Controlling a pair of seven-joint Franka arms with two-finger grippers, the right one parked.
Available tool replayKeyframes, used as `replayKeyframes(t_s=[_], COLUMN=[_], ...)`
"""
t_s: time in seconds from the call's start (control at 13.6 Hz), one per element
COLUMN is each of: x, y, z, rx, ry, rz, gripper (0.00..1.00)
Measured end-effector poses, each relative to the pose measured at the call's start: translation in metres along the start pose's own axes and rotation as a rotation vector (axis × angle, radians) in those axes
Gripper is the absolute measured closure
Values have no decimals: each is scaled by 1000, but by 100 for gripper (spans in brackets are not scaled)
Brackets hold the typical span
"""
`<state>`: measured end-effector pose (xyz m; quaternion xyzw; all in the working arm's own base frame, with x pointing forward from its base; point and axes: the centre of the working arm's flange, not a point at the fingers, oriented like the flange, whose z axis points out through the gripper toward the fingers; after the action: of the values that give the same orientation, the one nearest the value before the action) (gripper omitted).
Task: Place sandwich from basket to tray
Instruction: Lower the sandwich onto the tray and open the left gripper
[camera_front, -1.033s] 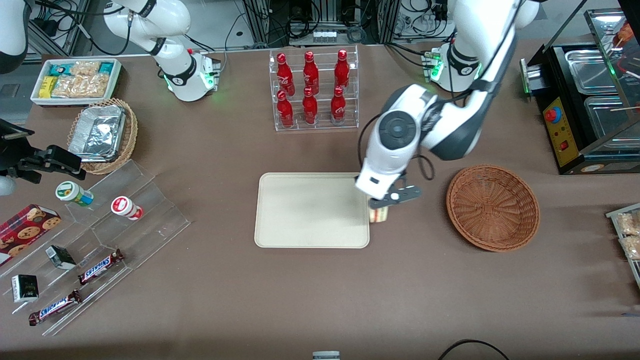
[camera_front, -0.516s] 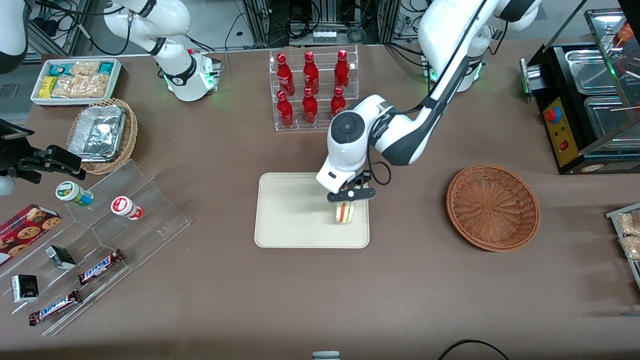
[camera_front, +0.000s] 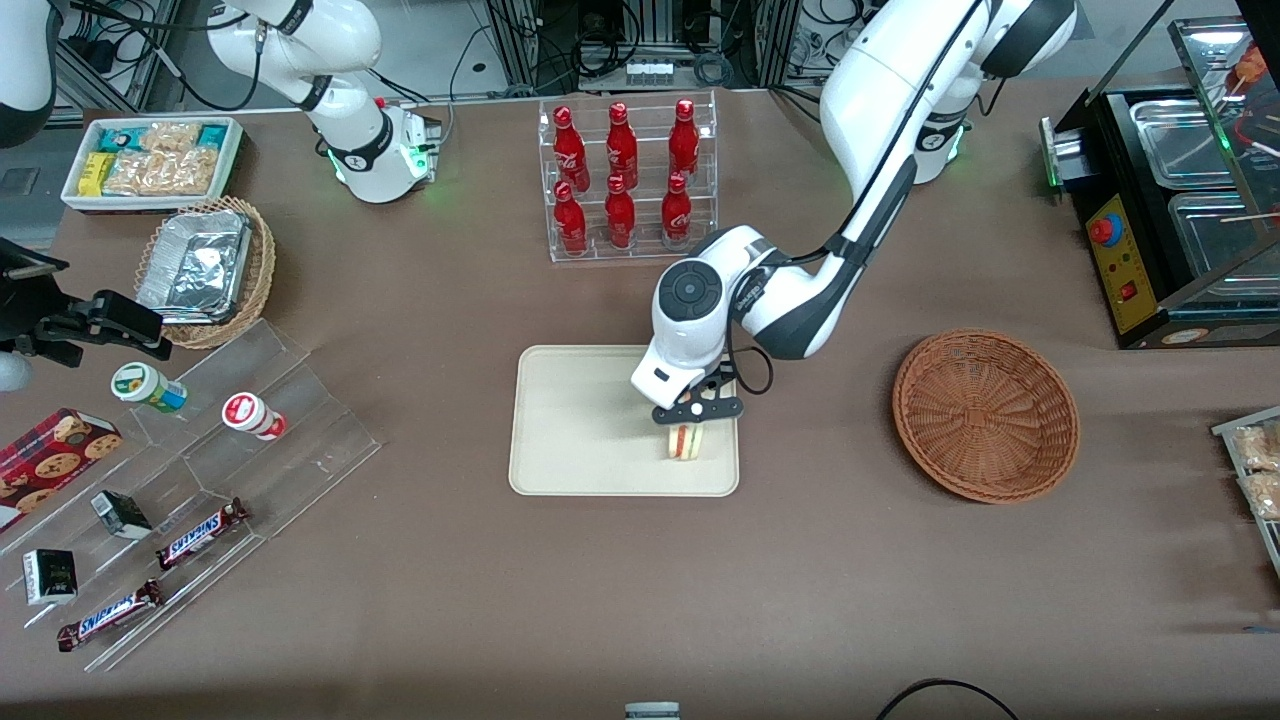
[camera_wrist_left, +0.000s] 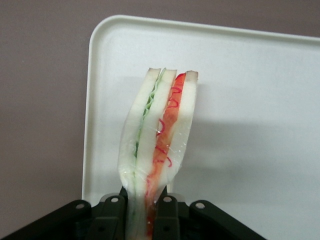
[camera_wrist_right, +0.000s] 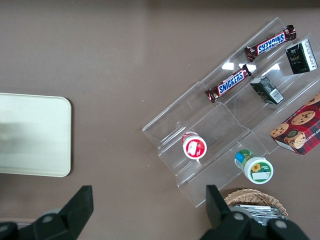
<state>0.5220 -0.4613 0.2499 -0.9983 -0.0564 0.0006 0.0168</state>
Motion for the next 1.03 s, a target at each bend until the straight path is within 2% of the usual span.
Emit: replayKeyframes(t_s=[0.22,0.44,0.74,0.96,1.03], x=[4,4,10,15,15], y=[2,4,5,2,-2], z=[16,15,5,-44,-68], rx=[23,21,8,5,9], ry=[12,14,28,34,41], rz=[-29,-43,-73,-121,-147], gripper=[79,76,36,4,0])
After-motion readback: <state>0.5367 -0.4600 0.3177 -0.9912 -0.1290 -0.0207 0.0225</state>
